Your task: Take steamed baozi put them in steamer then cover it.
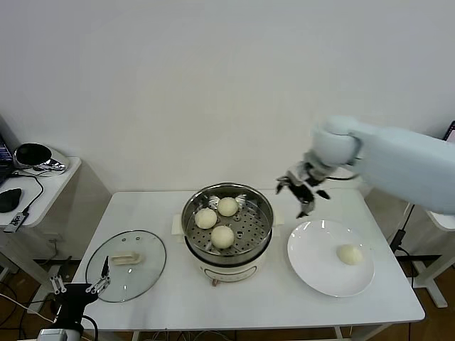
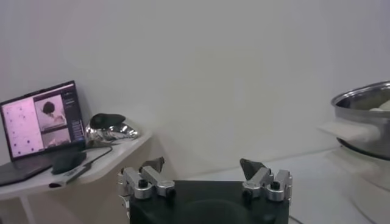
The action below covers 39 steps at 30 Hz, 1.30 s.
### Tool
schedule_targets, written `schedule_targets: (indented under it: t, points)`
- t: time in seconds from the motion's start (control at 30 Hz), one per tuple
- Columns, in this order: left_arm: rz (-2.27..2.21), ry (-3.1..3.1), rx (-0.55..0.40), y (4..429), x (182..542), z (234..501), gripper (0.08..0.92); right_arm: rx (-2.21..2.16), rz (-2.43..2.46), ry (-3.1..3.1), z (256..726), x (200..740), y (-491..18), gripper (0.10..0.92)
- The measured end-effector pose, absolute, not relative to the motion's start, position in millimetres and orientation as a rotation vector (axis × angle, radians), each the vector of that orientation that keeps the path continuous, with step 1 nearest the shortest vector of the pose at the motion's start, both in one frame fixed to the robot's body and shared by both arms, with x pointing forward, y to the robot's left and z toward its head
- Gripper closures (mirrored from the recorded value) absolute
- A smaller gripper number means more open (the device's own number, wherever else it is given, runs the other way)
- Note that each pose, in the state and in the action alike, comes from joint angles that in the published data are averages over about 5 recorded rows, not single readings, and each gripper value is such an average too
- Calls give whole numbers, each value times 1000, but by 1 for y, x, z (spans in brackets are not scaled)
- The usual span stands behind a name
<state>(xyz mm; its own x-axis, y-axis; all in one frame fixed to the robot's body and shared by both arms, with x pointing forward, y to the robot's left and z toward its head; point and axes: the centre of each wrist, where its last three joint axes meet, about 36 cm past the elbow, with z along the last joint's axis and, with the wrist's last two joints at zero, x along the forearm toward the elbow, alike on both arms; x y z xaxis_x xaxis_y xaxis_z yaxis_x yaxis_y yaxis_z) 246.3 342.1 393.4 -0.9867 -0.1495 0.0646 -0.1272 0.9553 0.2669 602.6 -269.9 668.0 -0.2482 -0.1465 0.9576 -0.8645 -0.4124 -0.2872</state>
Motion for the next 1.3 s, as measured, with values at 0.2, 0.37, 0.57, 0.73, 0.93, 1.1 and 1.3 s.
schedule_targets:
  t: [0.2, 0.37, 0.57, 0.73, 0.93, 1.1, 1.3]
  points:
    - [-407, -3022, 202, 339, 246, 393, 177, 1351, 1611, -1307, 634, 589, -325, 200]
    - [-412, -3013, 200, 338, 243, 392, 177, 1278, 1538, -1338, 600, 584, -360, 200]
    - [-414, -3004, 210, 340, 240, 392, 177, 1193, 1465, -1354, 564, 581, -394, 200]
    - [-417, -3000, 218, 341, 238, 392, 177, 1148, 1417, -1347, 538, 580, -414, 200]
    - [-429, -2997, 223, 344, 237, 393, 177, 1117, 1373, -1335, 511, 580, -428, 200]
    - [-431, -2994, 225, 345, 236, 392, 177, 1102, 1349, -1325, 492, 582, -433, 200]
    - [-429, -2994, 227, 345, 237, 392, 177, 1089, 1339, -1329, 478, 586, -434, 216]
